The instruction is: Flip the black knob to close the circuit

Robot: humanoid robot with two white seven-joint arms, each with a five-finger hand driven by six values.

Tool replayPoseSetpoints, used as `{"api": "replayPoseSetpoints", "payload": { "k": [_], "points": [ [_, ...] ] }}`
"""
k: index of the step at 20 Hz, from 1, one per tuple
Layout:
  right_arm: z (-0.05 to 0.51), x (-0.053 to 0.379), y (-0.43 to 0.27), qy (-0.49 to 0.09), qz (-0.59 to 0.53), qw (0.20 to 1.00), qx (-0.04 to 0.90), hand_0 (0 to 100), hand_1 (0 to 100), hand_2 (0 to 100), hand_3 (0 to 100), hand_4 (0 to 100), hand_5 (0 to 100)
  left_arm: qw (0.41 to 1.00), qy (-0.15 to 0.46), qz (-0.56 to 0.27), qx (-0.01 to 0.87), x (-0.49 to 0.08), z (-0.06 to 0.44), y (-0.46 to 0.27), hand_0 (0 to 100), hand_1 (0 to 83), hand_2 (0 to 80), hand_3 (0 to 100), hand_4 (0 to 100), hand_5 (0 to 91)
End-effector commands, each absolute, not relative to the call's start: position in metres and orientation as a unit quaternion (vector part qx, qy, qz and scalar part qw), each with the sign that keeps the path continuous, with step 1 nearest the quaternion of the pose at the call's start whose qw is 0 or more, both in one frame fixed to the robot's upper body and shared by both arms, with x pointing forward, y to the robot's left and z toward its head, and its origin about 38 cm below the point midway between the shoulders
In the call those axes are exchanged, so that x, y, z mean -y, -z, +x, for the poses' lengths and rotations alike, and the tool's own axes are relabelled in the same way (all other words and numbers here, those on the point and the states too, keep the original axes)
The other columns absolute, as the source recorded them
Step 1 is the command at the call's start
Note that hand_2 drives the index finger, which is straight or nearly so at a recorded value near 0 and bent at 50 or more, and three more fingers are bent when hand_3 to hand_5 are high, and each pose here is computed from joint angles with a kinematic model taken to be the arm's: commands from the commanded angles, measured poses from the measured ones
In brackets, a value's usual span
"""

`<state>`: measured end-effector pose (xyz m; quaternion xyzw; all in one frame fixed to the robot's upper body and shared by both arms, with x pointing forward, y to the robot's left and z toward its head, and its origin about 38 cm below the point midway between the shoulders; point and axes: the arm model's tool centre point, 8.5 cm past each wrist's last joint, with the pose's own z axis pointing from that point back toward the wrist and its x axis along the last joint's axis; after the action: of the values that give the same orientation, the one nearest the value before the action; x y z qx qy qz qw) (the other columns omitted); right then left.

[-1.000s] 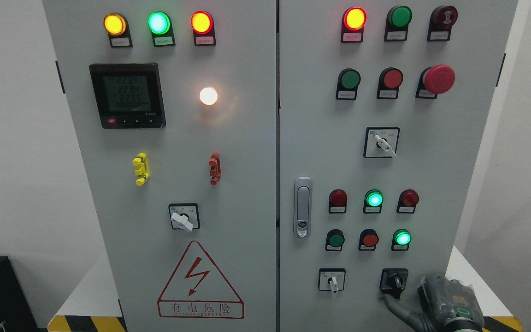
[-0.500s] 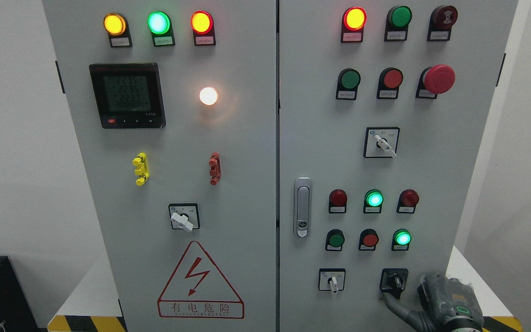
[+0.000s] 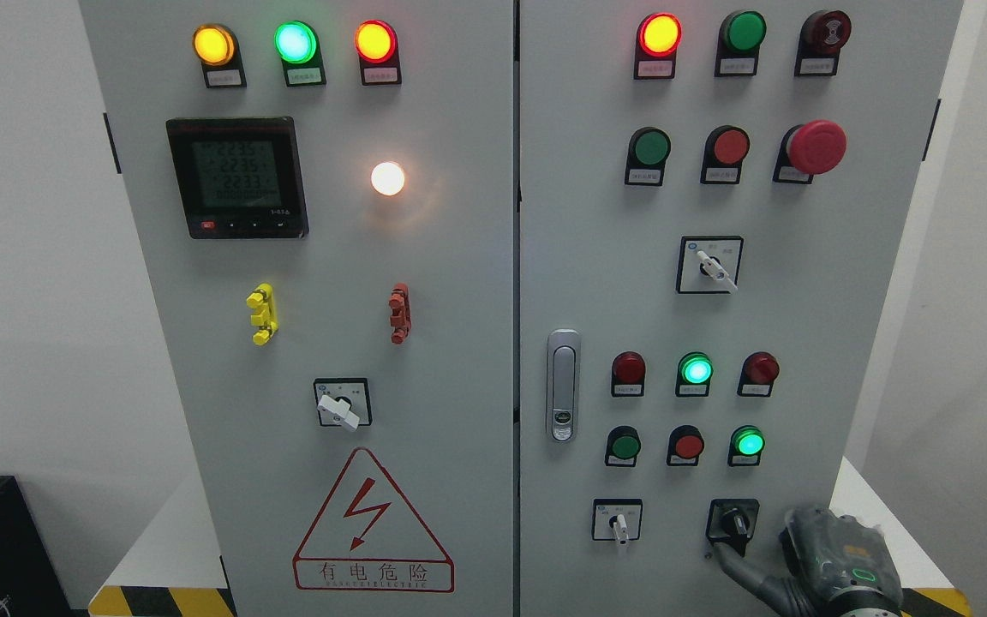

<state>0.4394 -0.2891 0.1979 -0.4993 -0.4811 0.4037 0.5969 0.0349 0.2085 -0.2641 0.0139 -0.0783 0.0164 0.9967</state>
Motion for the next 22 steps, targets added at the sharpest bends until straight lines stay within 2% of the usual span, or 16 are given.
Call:
{"api": "replayPoseSetpoints", "payload": {
  "k": [1,22],
  "points": [
    [0.439,0.293,-0.197,-0.402,-0.503,0.598,0.477,0,5,90,100,90,90,0.997,-0.017,0.014,0.067,-0.209,0.021,0.265,12,55.6,0.0,0,0,0.0],
    [0.439,0.303,-0.202,-0.388,-0.508,0.604,0.477,0,6,90,100,90,91,0.997,-0.017,0.014,0.067,-0.209,0.021,0.265,12,55.6,0.0,0,0,0.0]
  ]
}}
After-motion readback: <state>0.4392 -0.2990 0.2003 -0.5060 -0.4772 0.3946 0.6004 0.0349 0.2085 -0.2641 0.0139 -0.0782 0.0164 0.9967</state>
